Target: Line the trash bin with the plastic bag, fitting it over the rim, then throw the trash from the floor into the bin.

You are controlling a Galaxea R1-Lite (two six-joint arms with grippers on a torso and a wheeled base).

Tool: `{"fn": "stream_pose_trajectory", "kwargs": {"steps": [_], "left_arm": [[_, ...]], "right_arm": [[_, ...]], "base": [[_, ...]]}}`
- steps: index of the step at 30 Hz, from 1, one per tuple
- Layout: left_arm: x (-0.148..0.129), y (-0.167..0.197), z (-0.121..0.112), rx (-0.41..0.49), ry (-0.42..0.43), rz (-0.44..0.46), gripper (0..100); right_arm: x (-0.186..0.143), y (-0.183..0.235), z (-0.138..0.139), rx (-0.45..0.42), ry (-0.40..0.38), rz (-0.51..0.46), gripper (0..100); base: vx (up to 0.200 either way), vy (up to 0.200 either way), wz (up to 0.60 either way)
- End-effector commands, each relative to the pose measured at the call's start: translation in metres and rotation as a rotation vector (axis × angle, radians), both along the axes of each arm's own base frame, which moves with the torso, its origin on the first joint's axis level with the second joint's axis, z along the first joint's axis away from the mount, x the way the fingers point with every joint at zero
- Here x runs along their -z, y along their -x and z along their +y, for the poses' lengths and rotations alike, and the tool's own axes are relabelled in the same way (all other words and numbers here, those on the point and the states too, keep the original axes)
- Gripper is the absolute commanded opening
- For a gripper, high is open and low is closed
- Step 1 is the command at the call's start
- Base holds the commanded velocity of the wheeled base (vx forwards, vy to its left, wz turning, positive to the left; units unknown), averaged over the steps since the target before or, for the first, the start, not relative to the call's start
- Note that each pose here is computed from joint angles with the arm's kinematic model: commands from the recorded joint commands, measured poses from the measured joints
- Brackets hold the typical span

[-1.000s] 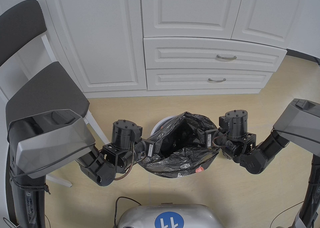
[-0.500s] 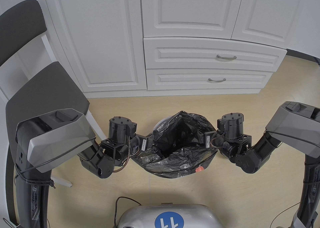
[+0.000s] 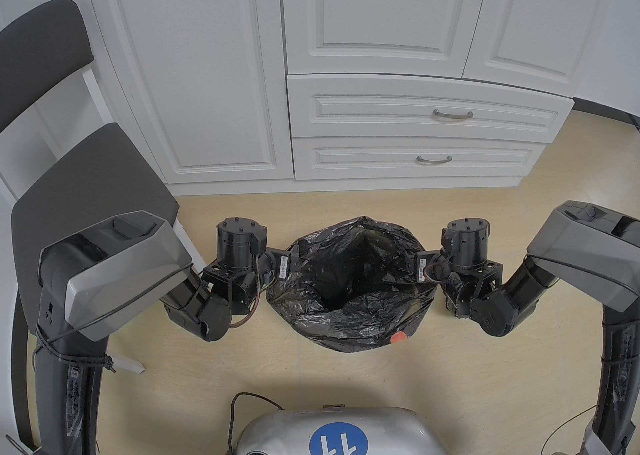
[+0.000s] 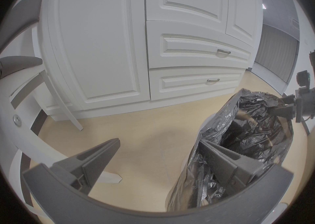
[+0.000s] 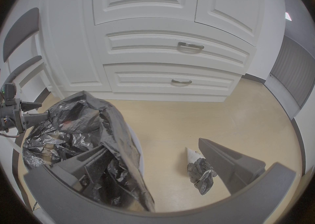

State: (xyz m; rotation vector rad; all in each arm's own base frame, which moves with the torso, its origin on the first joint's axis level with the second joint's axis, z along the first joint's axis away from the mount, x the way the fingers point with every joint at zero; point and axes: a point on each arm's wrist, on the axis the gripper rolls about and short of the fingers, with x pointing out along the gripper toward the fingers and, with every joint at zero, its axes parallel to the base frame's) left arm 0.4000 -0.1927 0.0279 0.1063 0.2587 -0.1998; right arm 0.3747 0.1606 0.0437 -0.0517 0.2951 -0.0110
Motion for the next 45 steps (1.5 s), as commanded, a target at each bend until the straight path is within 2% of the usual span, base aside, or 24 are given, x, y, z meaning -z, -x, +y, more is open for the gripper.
{"fn": "stream_pose_trajectory", "kwargs": {"steps": [1, 7, 13, 19, 24, 32, 45], "left_arm": [[-0.001, -0.006, 0.001, -0.025, 0.004, -0.018, 100], [-0.006, -0.013, 0.003, -0.075, 0.004, -0.046, 100], [0.013, -0.009, -0.011, -0.042, 0.001, -0.032, 100], [0.023, -0.021, -0.019, -0.044, 0.039, -0.079, 100], [0.028, -0.026, -0.021, -0.053, 0.073, -0.076, 100], [0.034, -0.044, -0.012, -0.088, 0.084, -0.099, 100], [0.051, -0.052, -0.005, -0.108, 0.068, -0.070, 100]], "right_arm": [[0.004, -0.007, -0.002, 0.012, 0.000, -0.001, 100], [0.000, -0.010, -0.004, 0.020, -0.011, -0.024, 100], [0.009, -0.023, -0.008, 0.062, -0.008, -0.035, 100], [0.016, -0.040, -0.018, 0.098, -0.015, -0.046, 100], [0.028, -0.050, -0.024, 0.118, -0.013, -0.042, 100], [0.046, -0.060, -0.020, 0.127, -0.052, -0.034, 100], [0.057, -0.061, -0.021, 0.128, -0.045, -0.015, 100]], "base": [[0.000, 0.000, 0.00], [0.000, 0.000, 0.00], [0.000, 0.000, 0.00], [0.000, 0.000, 0.00], [0.000, 0.000, 0.00], [0.000, 0.000, 0.00], [0.000, 0.000, 0.00]]}}
